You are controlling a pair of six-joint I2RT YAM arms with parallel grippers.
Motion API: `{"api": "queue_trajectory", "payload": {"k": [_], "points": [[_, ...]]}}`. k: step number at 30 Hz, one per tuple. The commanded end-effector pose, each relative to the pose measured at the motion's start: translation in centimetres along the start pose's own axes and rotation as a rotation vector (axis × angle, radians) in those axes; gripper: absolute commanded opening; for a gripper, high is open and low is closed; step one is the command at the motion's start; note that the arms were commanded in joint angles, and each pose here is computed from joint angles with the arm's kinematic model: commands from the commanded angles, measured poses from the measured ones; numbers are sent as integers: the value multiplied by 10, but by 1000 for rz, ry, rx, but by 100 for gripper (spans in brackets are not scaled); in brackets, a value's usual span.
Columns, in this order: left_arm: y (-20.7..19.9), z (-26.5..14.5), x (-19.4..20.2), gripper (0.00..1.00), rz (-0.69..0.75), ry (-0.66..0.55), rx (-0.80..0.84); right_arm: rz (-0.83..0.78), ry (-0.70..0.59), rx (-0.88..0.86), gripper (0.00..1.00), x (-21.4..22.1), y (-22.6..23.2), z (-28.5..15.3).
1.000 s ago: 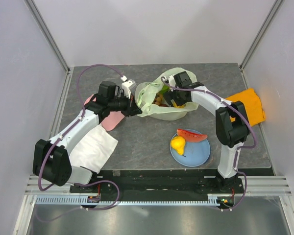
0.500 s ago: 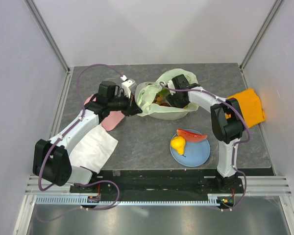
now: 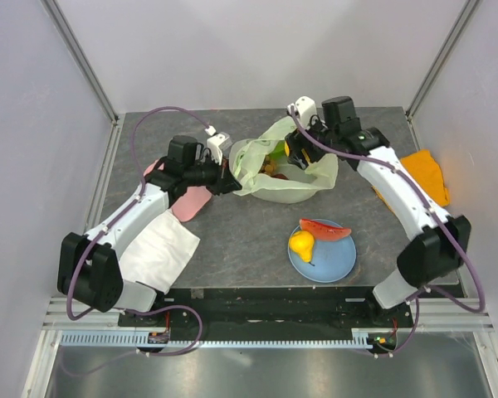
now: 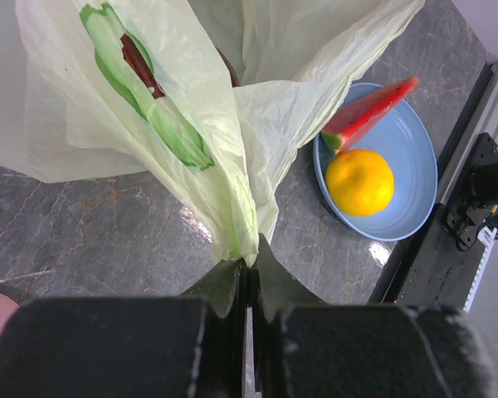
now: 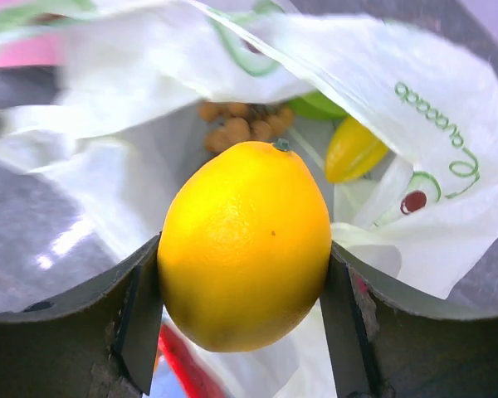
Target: Take the fake fruits out of the plastic bag
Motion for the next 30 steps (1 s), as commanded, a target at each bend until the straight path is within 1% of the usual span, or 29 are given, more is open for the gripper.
{"api": "queue_trajectory", "payload": {"k": [1, 3, 4, 5, 6, 8, 9, 10, 11, 12, 14, 15, 16, 18, 22, 25, 27, 29, 30], "points": [[-5, -1, -28, 2, 52, -66, 5, -52, -98, -134, 44, -14, 25, -44], [-5, -1, -31, 2, 62, -69, -3, -99, -137, -149, 44, -18, 32, -62], [-4, -1, -32, 2, 67, -72, -5, -117, -147, -153, 45, -18, 38, -80], [-4, -1, -33, 2, 71, -74, -8, -167, -151, -180, 45, -15, 43, -88], [-4, -2, -34, 2, 75, -76, -11, -190, -133, -205, 45, -9, 48, -94], [-5, -3, -37, 1, 87, -83, -15, -225, -58, -259, 45, 15, 64, -114], [-5, -3, -37, 2, 92, -87, -17, -266, -3, -282, 45, 35, 70, -114], [-5, -4, -38, 2, 95, -88, -19, -287, 31, -312, 46, 50, 80, -127], [-5, -5, -39, 2, 102, -91, -23, -306, 60, -337, 46, 62, 86, -130], [-5, -5, -39, 2, 102, -92, -24, -309, 127, -352, 45, 84, 90, -127], [-5, -5, -41, 2, 107, -95, -25, -313, 188, -339, 45, 104, 94, -129], [-6, -6, -41, 2, 108, -96, -25, -312, 238, -364, 45, 124, 99, -124], [-6, -6, -41, 1, 108, -95, -24, -350, 260, -349, 45, 133, 99, -125], [-6, -7, -41, 1, 110, -98, -26, -361, 322, -357, 45, 156, 103, -120], [-6, -8, -36, 2, 107, -89, -28, -417, 414, -360, 45, 184, 101, -112], [-5, -10, -35, 2, 106, -91, -35, -423, 499, -352, 46, 204, 99, -102], [-5, -10, -35, 2, 106, -91, -37, -426, 593, -355, 46, 222, 97, -97], [-3, -11, -34, 2, 102, -91, -41, -432, 635, -350, 45, 232, 95, -93], [-2, -10, -34, 2, 99, -90, -44, -439, 630, -337, 46, 232, 93, -88]]}}
Point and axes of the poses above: each gripper's point midway between its finger pads, its own z axis out along the fingers, its own y axis along the line the jaws close on, x = y × z, the point moved 6 cm from there along -z, back along the fingers, and after that the axes turned 9 degrees about -z, right-handed, at the moved point
